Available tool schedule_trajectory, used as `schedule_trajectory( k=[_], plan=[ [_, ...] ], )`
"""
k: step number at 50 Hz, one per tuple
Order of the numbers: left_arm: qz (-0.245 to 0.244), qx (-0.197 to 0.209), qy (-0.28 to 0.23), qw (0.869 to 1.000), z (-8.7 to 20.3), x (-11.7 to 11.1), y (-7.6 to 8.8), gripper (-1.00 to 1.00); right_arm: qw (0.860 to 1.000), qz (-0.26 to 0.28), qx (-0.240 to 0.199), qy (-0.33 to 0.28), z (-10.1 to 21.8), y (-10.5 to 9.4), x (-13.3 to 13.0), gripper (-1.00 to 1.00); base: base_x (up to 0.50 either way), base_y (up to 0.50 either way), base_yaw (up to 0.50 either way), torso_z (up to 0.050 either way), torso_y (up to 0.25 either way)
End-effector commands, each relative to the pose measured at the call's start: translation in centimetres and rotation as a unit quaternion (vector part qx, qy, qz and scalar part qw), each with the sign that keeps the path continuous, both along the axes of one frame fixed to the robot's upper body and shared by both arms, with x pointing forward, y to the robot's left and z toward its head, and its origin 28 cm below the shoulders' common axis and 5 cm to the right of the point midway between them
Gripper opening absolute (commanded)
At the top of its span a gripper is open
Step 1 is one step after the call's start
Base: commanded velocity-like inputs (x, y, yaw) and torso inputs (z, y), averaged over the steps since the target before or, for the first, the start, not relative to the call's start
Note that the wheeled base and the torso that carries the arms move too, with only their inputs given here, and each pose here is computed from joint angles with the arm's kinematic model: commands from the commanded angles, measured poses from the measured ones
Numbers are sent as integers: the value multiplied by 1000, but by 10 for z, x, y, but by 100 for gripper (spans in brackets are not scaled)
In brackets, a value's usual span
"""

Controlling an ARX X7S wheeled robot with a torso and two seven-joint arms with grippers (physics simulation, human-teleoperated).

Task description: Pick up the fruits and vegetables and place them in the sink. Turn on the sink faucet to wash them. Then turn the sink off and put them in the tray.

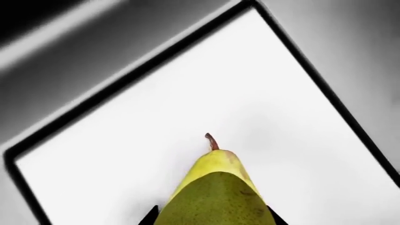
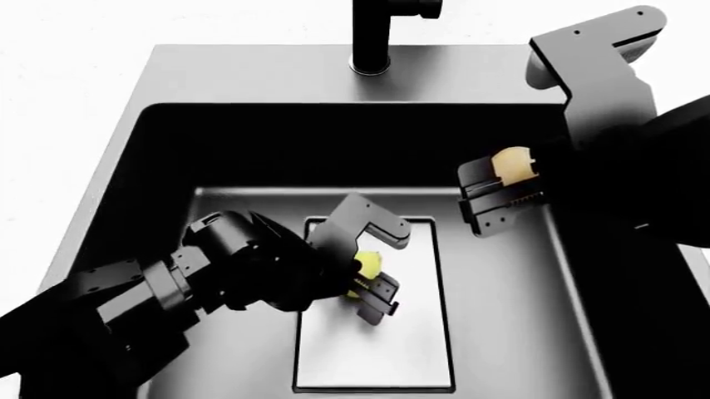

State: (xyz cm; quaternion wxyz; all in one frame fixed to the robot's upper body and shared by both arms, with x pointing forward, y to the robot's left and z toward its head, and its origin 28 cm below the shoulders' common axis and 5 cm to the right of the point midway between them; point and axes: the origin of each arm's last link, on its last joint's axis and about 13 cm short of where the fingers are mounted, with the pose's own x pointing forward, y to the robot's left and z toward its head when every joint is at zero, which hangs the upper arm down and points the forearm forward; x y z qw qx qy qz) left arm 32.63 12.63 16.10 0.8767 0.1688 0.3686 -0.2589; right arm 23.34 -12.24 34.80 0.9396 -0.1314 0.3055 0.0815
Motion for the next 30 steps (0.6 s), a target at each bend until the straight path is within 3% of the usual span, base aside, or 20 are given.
schedule_trajectory(
  k=[1,14,30],
  plan=[
    [-12,-33,-26,999,32,-21,7,-100,1000,3,-7,-4,0,-1,-2,-100,0,0,0,0,0],
    [10,-93,-134,987,119,-65,50,-100,999,35,11,-35,3,-2,-17,-100,0,0,0,0,0],
    [46,-151,-210,965,156,-111,88,-100,996,48,27,-72,1,-2,-43,-100,0,0,0,0,0]
  ],
)
